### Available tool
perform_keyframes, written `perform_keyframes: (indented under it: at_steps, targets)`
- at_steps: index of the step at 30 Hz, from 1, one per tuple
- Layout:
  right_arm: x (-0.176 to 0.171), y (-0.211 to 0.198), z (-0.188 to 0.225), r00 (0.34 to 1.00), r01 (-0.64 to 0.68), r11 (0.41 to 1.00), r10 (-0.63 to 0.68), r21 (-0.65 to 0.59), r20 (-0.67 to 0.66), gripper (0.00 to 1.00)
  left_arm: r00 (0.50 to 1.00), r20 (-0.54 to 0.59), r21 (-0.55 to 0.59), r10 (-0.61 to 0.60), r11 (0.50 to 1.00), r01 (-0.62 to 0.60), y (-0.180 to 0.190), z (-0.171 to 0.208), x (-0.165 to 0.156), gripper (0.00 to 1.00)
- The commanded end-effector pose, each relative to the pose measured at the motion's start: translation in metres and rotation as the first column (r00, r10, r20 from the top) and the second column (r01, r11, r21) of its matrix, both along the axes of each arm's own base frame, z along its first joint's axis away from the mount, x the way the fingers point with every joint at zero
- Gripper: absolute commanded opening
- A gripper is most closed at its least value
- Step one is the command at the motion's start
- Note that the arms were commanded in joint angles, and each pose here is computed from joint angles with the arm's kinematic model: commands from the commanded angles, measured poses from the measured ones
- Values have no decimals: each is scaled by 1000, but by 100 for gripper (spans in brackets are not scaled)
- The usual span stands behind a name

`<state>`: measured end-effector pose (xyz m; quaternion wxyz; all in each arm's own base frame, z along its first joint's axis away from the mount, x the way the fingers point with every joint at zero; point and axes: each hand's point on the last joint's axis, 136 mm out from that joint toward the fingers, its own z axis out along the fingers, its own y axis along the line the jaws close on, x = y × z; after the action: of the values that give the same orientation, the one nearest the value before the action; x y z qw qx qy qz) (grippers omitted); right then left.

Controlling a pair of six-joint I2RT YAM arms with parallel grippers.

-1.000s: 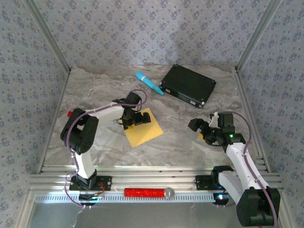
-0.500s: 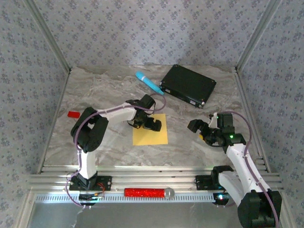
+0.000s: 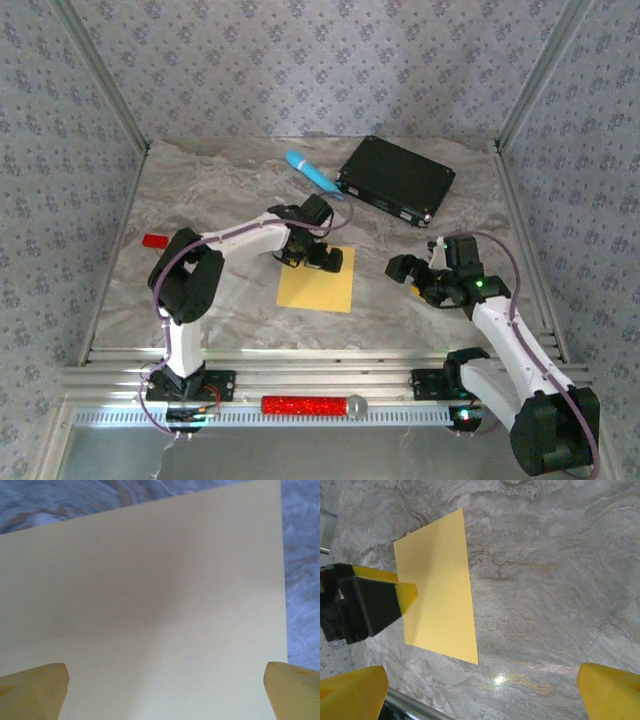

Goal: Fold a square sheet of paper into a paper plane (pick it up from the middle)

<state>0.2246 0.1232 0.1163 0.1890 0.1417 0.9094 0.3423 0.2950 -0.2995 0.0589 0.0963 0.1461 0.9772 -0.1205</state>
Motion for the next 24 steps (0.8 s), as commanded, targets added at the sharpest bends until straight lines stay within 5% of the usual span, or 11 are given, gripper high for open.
perform_keyframes:
  at_steps: [1,24]
  targets:
    - [6,-4,9,1000,11,999,-10,-51,21,99,981,6,95,194,976,-194,24,15,2,99]
    - [4,4,-1,997,-31,995,25,-93,-67,99,971,-60,180,230,960,-216,1,-22,-10,100]
